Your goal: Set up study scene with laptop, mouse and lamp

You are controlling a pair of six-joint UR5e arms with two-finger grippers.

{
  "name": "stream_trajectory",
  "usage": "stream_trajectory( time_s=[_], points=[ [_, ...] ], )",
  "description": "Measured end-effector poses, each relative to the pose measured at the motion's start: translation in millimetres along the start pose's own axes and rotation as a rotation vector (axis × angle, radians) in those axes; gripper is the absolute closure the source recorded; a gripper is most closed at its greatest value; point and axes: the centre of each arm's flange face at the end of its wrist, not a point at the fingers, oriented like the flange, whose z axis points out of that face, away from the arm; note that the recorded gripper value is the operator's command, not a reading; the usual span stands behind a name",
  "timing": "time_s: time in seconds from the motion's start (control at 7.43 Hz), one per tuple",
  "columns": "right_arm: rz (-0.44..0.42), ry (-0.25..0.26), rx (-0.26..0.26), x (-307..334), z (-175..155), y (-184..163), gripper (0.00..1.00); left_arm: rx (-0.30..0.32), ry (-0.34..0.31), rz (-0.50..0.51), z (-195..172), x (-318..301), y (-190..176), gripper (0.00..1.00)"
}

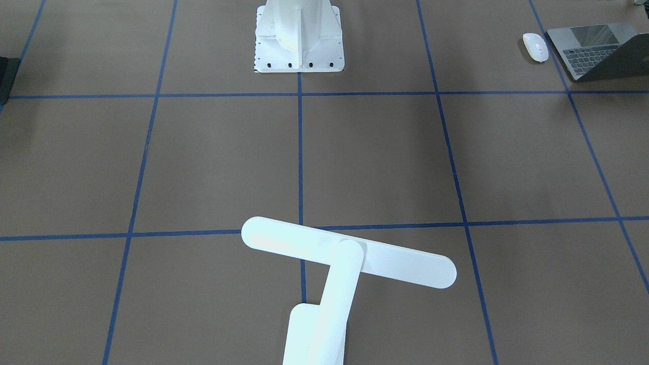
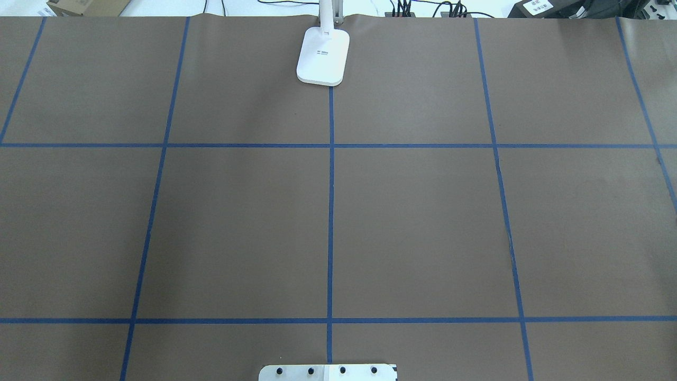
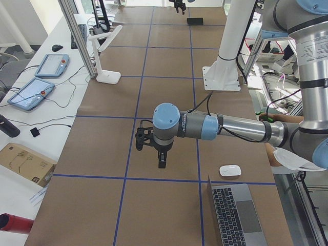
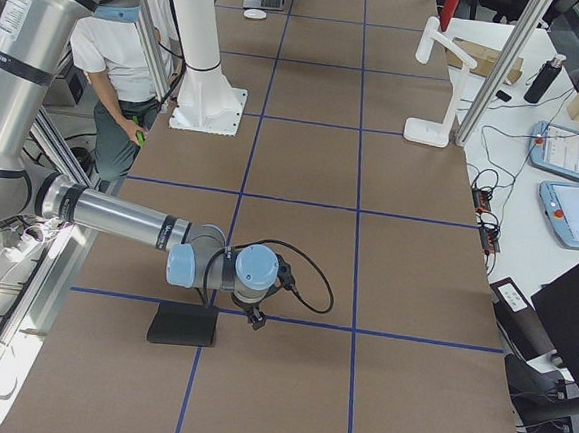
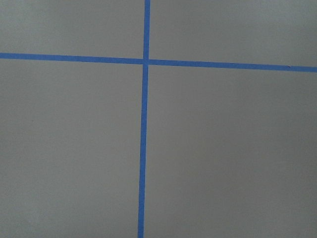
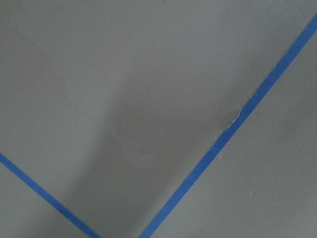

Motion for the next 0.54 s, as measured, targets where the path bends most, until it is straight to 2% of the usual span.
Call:
stream_trajectory(
  time_s=[0.27, 0.4, 0.54],
  points=[
    [0.006, -0.046, -0.016, 1, 16, 30, 0.07, -0.002, 0.001, -0.004, 1, -1, 0, 0.01],
    [0.011, -0.058, -0.020, 2, 21, 36, 0.14, -0.002, 0.001, -0.005, 1, -1, 0, 0.01],
    [0.025, -0.073, -0.030, 7, 29, 42, 0.14, -0.003, 0.001, -0.005, 1, -1, 0, 0.00]
  ],
)
